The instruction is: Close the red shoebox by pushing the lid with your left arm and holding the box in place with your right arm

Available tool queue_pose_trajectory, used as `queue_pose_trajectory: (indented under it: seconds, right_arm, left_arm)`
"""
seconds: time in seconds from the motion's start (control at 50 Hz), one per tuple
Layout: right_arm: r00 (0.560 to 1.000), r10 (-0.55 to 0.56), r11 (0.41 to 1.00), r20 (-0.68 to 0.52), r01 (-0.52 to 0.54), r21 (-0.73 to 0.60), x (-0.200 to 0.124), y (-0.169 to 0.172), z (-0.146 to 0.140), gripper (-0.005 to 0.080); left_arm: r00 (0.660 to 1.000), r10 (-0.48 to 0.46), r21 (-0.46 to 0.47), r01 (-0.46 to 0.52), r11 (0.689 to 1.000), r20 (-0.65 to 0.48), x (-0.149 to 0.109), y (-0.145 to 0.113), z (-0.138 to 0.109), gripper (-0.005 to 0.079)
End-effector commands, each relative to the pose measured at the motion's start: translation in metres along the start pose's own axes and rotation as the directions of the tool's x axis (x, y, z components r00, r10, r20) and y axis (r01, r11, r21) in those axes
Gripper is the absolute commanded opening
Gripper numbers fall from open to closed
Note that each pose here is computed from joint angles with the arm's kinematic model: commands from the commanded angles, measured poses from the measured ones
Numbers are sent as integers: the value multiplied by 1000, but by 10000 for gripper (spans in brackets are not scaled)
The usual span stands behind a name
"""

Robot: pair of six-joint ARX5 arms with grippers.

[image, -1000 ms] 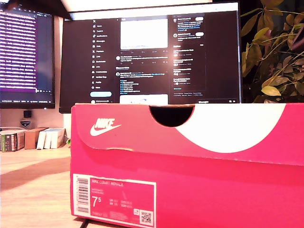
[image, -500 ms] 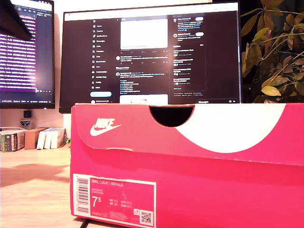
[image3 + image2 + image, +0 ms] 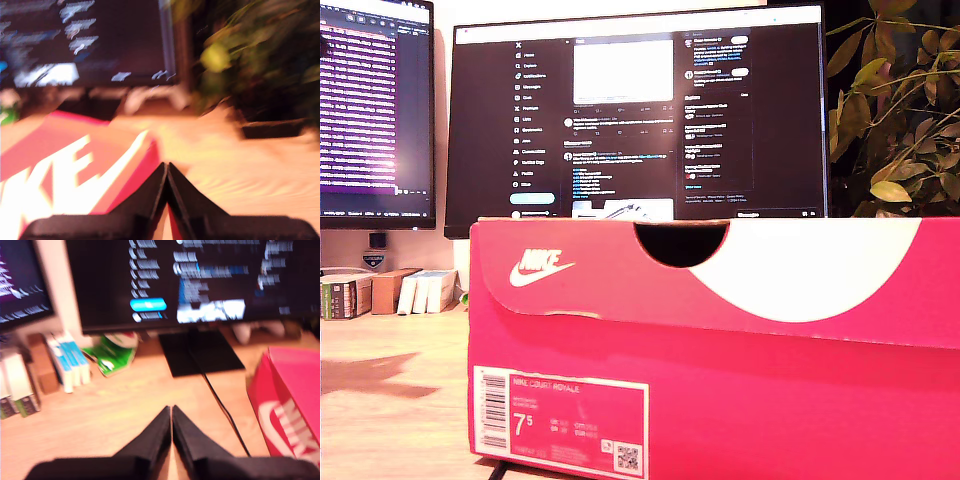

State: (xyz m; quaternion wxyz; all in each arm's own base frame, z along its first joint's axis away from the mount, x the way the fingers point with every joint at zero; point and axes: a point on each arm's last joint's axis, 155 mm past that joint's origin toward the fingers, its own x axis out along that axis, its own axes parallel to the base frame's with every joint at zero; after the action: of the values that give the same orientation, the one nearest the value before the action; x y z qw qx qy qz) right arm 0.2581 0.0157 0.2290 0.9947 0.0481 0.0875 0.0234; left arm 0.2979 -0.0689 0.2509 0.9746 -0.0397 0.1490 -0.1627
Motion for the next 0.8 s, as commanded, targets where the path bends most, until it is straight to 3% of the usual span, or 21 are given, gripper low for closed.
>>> queue_pose_trajectory:
  seconds: [0.0, 0.14, 0.5, 0.78]
  right_arm:
    - [1000, -20, 1000, -7, 20, 5, 1, -5, -13, -12]
    - [999, -40, 999, 8, 40, 27, -5, -10, -17, -12]
    - [997, -62, 995, 52, 57, 79, -6, -17, -40, -12]
    - [993, -40, 999, 114, 37, 27, -14, -13, -35, -12]
  left_arm:
    - [1000, 21, -9, -21, 1000, -11, 1, 5, -14, -19]
    - [996, 75, 3, -75, 997, 39, -6, 14, -19, -19]
    - [982, 103, -30, -100, 995, 155, -21, 17, -19, -19]
    - [977, 164, -41, -160, 986, 134, -11, 33, -56, -19]
